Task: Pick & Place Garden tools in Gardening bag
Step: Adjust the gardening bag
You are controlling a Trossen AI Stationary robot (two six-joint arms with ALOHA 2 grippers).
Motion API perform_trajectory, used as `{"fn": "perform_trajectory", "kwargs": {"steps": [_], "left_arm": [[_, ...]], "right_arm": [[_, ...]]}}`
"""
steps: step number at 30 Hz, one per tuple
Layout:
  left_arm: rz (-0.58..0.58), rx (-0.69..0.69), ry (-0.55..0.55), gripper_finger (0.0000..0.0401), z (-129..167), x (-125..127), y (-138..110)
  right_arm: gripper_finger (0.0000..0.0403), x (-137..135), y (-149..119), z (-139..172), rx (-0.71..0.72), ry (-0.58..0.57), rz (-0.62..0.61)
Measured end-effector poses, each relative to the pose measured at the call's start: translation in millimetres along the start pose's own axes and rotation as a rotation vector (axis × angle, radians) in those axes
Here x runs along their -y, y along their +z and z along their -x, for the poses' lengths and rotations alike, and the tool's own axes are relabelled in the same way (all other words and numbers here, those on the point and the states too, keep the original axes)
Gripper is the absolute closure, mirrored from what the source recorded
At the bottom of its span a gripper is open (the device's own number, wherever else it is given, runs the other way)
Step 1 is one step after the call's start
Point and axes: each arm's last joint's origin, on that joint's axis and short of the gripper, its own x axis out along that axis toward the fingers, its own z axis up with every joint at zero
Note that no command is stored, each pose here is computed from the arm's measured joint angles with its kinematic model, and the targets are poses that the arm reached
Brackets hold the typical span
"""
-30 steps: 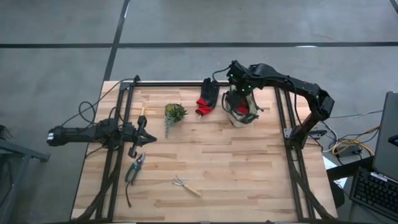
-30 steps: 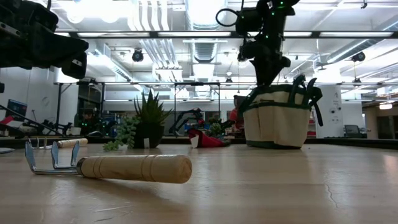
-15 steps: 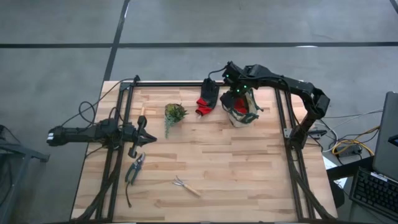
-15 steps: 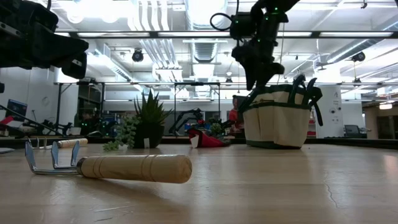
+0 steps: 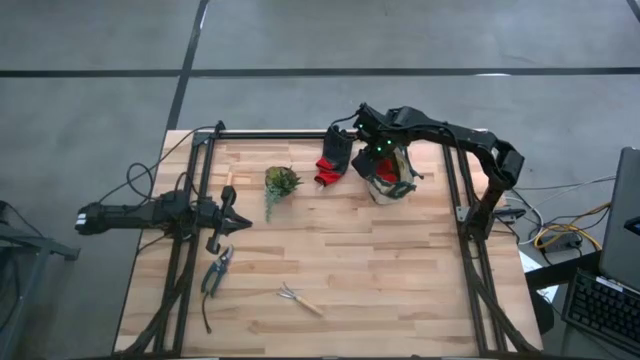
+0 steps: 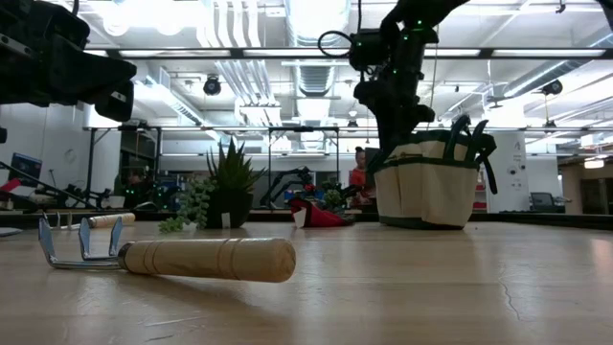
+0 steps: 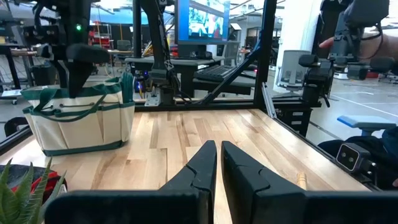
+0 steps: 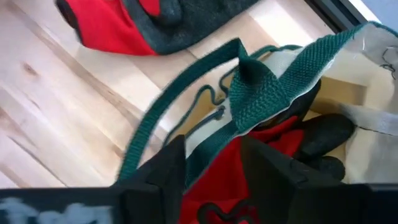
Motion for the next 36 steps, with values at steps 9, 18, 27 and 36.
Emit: {"fn": "perform_trajectory", "kwargs": {"steps": [9,18,27,36], "left_arm": [[0.000,0.000,0.000,0.0373,0.0,0.0,0.0],[0.000,0.000,0.000,0.0373,0.0,0.0,0.0],[0.000,0.000,0.000,0.0373,0.0,0.0,0.0],[0.000,0.000,0.000,0.0373,0.0,0.0,0.0]], "right_arm": [[0.0386,1.1,-5.4,-0.1,-0.054,-0.014,0.141],[0.0395,-14.7,-16.6,0.6,-0.111,0.012,0.397],[0.0395,-41.3,-40.8,5.1,-0.221,-0.008,0.685],[0.0395,-89.9,-71.1,10.4,-0.213,0.023,1.010]]}}
